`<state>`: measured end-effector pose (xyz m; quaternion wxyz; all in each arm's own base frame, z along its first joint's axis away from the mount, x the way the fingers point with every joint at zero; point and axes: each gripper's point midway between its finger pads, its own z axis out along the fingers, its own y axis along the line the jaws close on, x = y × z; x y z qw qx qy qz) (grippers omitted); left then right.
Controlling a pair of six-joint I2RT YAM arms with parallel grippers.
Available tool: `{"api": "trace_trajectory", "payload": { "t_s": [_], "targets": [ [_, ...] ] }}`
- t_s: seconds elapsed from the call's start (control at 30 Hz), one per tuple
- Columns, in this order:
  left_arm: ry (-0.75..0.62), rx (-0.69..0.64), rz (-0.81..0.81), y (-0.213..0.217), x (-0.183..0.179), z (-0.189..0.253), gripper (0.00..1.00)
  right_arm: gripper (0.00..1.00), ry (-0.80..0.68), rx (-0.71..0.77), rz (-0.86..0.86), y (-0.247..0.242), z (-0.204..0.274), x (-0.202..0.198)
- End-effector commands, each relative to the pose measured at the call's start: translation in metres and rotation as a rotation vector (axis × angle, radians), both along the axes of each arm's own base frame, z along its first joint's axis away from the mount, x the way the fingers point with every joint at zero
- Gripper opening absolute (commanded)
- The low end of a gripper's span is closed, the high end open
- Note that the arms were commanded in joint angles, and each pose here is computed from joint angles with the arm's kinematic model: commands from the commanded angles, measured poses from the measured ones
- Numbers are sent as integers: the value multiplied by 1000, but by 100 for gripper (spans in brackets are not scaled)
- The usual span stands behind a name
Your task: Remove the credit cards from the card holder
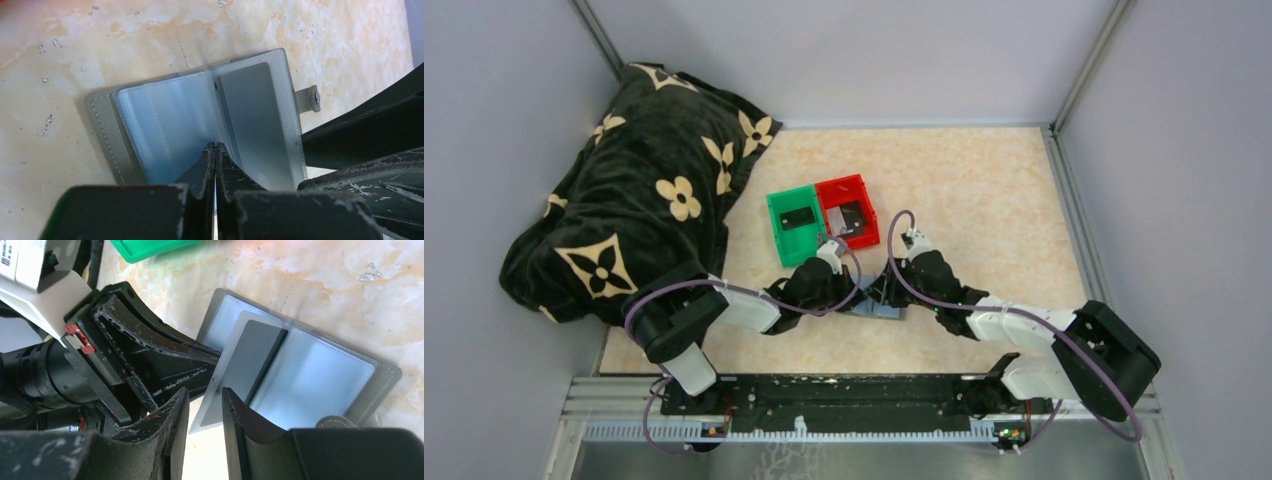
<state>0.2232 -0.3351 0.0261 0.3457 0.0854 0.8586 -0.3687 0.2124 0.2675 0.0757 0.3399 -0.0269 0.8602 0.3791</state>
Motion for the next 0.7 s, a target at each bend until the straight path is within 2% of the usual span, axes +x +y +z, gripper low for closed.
{"api": "trace_trajectory", "payload": {
  "t_s": [0.0, 0.23, 0.5, 0.67],
  "targets": [
    [64, 77, -15, 13, -14, -26, 0, 32, -81, 77, 39, 23, 32, 12],
    [69, 138, 28, 31, -13, -32, 0, 43, -65, 78, 60, 29, 23, 11],
    [3, 261, 158, 95, -11, -21, 0, 42, -68, 56, 39, 23, 18, 12],
    [-76, 196, 197, 100, -6, 16, 0, 40, -39, 51, 42, 21, 7, 7]
  ]
}}
